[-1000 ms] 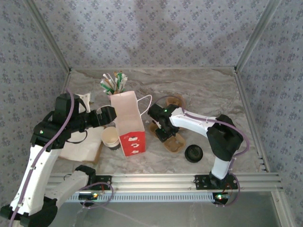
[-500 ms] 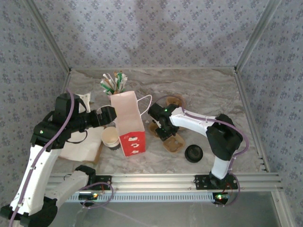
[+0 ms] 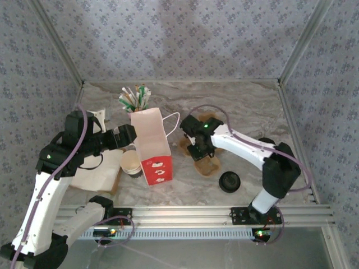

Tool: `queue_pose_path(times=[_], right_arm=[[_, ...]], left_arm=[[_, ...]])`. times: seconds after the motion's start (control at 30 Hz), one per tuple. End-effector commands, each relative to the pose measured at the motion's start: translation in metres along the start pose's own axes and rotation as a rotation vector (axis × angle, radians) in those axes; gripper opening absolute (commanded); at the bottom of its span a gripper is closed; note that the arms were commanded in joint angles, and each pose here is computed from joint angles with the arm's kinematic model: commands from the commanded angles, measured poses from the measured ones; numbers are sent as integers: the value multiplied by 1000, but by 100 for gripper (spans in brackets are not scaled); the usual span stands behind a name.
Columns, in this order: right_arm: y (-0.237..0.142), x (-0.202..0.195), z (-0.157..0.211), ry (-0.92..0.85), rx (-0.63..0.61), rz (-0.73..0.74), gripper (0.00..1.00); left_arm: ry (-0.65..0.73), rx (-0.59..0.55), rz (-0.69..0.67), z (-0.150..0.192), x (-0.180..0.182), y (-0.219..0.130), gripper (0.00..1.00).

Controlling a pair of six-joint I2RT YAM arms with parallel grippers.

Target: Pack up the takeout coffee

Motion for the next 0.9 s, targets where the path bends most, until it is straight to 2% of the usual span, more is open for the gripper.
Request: queue_pose_path(times=[0.0, 0.2, 0.4, 0.6, 0.77, 0.87], right_arm=[[-50, -11, 6, 63, -69, 22, 37], [-112, -27, 12, 142, -189, 3, 37], [-168, -40, 15, 190, -317, -11, 36], [-215, -42, 11, 216, -450, -83, 36], [-246, -33, -2, 229, -558, -213, 37], [-262, -24, -15, 219, -627, -315, 37]], left_arm=[[7, -138, -36, -14, 1, -22, 99], [-7, -238, -92, -18, 10, -40, 95], [-25, -300, -174, -15, 26, -53, 85], [-39, -258, -241, -10, 38, -36, 56], [-52, -258, -258, -10, 44, -28, 44], [-66, -224, -242, -8, 45, -18, 43]])
Point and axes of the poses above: each hand's point on the last joint's axis, 136 mm out from that joint toward the fingers, its own y axis out along the fingers, its own x axis along the line the jaws close on, z = x × y, the point moved 6 cm from there along -y, back along the fingers, and after that the axes turned 12 degrees about -y, right-handed, at the moved point
